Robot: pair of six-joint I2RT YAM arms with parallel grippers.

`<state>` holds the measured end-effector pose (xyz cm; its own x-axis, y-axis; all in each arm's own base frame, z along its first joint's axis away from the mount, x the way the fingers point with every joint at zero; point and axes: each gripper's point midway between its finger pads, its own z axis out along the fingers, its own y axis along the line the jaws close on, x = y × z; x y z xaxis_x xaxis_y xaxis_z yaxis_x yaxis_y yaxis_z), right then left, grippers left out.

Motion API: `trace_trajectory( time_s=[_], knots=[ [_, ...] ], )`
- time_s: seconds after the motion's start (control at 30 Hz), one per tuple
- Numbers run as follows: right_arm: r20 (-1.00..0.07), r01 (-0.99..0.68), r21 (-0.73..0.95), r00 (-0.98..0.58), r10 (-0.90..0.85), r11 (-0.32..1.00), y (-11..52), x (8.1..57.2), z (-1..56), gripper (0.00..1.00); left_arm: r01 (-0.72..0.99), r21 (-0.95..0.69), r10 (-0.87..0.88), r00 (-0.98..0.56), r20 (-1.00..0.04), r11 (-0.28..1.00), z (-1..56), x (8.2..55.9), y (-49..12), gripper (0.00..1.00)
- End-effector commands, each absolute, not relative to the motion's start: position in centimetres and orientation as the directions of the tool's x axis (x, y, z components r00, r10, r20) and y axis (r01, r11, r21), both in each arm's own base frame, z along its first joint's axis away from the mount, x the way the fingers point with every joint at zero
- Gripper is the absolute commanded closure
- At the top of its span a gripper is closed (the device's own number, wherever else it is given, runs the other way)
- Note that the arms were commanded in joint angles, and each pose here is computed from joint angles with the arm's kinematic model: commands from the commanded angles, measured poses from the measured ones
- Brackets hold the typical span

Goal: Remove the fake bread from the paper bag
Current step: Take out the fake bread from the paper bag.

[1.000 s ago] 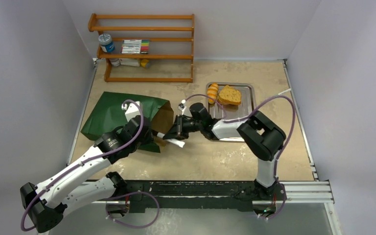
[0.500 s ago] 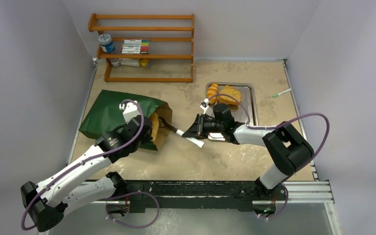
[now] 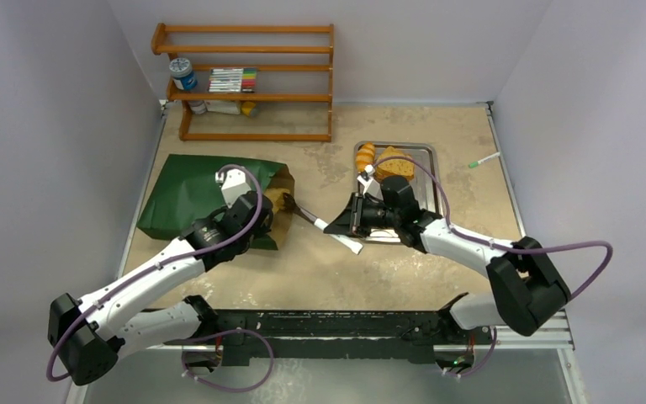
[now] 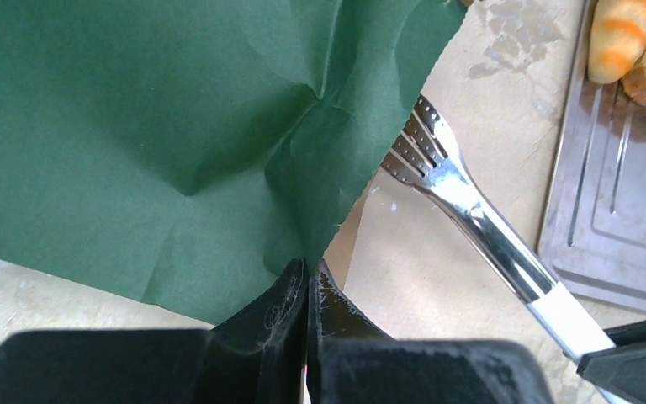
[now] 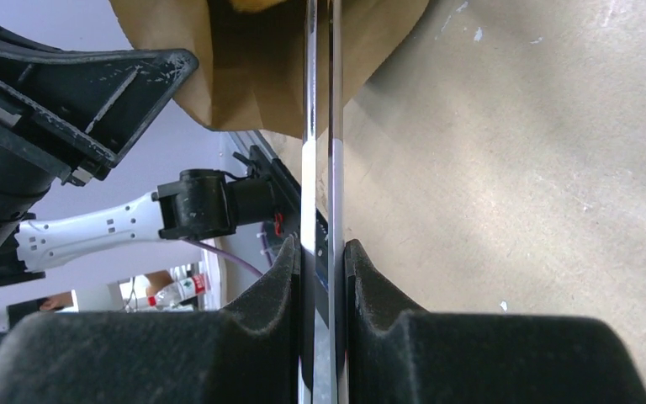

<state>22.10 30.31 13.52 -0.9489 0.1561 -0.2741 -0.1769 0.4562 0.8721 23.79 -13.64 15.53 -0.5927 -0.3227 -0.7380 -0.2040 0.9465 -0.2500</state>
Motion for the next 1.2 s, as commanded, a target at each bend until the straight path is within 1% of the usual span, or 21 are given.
trace_trajectory(
  time_s=[0.0, 0.3, 0.77, 1.0, 1.17],
  knots=[
    [-0.353, -0.23, 0.858, -0.914, 0.202, 0.459, 29.9, 23.1, 16.1, 1.0, -0.171, -0.348, -0.385, -0.511, -0.769, 0.922, 18.3, 26.1, -15.9, 1.0],
    [-0.38, -0.19, 0.836, -0.877, 0.294, 0.515, 28.5, 24.0, 17.9, 1.0, -0.028, -0.311, -0.276, -0.542, -0.793, 0.95, 19.2, 28.4, -21.1, 1.0],
    [-0.45, -0.097, 0.788, -0.765, 0.46, 0.608, 25.0, 25.8, 20.8, 1.0, -0.002, -0.293, -0.247, -0.544, -0.802, 0.956, 19.5, 28.7, -21.7, 1.0],
    [-0.454, -0.036, 0.773, -0.728, 0.513, 0.633, 23.0, 25.5, 21.3, 1.0, 0.074, -0.304, -0.216, -0.547, -0.809, 0.95, 20.0, 29.8, -24.1, 1.0],
    [-0.454, -0.002, 0.771, -0.704, 0.547, 0.637, 21.7, 24.8, 21.8, 1.0, 0.151, -0.313, -0.18, -0.559, -0.809, 0.938, 20.5, 31.0, -27.2, 1.0]
  ],
)
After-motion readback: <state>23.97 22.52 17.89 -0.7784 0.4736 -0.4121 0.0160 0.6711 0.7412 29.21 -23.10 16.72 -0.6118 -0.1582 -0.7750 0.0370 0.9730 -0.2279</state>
